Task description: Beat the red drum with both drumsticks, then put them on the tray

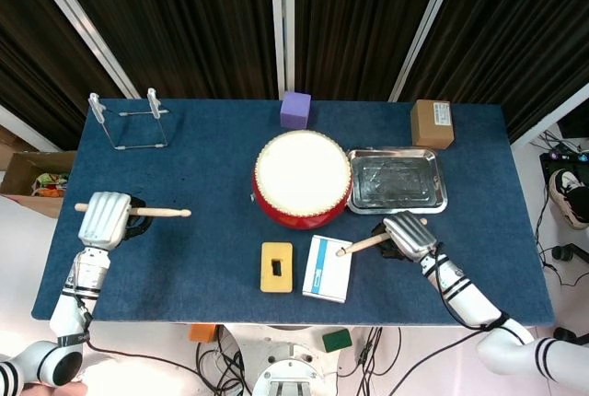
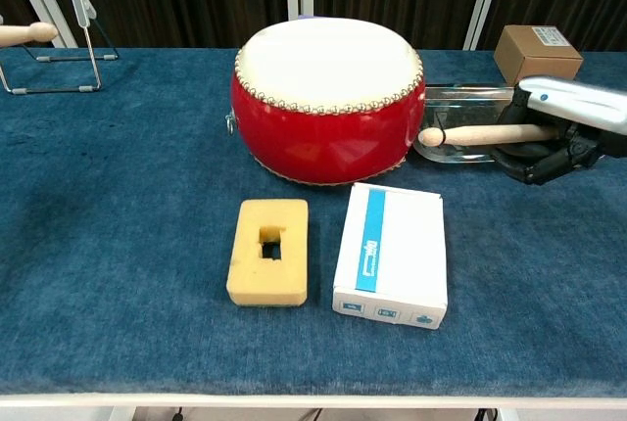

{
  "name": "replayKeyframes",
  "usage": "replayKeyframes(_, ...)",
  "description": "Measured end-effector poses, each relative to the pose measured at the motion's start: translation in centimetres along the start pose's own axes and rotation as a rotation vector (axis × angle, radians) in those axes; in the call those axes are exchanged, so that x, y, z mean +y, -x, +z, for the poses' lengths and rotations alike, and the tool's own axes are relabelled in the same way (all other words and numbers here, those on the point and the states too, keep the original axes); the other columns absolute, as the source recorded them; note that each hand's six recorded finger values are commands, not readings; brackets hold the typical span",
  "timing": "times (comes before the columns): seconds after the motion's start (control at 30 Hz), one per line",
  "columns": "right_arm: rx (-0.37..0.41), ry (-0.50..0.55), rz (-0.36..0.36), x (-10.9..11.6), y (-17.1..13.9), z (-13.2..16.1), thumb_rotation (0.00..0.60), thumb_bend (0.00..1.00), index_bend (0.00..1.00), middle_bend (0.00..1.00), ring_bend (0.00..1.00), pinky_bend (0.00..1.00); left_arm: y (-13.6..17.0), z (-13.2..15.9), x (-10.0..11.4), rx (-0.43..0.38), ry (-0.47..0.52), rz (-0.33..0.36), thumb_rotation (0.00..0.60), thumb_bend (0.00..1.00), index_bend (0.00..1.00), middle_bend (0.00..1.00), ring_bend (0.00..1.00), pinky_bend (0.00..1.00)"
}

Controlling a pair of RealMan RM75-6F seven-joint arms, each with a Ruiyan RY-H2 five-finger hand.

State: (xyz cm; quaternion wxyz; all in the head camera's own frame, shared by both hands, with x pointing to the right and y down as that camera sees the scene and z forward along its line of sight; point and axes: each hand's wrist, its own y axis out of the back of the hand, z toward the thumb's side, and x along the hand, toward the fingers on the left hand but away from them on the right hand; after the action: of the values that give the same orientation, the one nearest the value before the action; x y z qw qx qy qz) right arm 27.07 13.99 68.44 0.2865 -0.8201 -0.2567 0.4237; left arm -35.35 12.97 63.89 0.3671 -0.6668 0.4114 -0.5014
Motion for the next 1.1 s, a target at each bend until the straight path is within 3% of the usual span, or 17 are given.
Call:
replayKeyframes(0.17,-0.062,-0.170,0.007,4.8,-0.9,0.8,0.600,0.93,1.00,1.00,1.00,1.00,-2.6,1.9,0.6,-0.050,-0.045,-0.011,0.600,0.35,1.00,1.00,1.00,1.00)
replayKeyframes(0.47,-0.189,-0.218,-0.014,10.4,2.3,0.5,0.600,0.95,1.00,1.00,1.00,1.00,-7.9,4.6,0.5,-0.045,-0.082,-0.055,0.600,0.37,1.00,1.00,1.00,1.00)
replayKeyframes(0.8,-0.245,-0.270,-0.015,12.5,8.4,2.6,0.600,0.99,1.00,1.00,1.00,1.00,-10.4,8.3,-0.4,-0.074,-0.105,-0.073,0.600,0.37,1.00,1.00,1.00,1.00)
replayKeyframes(1.1,-0.329,-0.387,0.040,11.7,11.5,3.1,0.600,0.99,1.00,1.00,1.00,1.00,-11.6,10.9,0.9,-0.108,-0.117,-0.054,0.600,0.37,1.00,1.00,1.00,1.00)
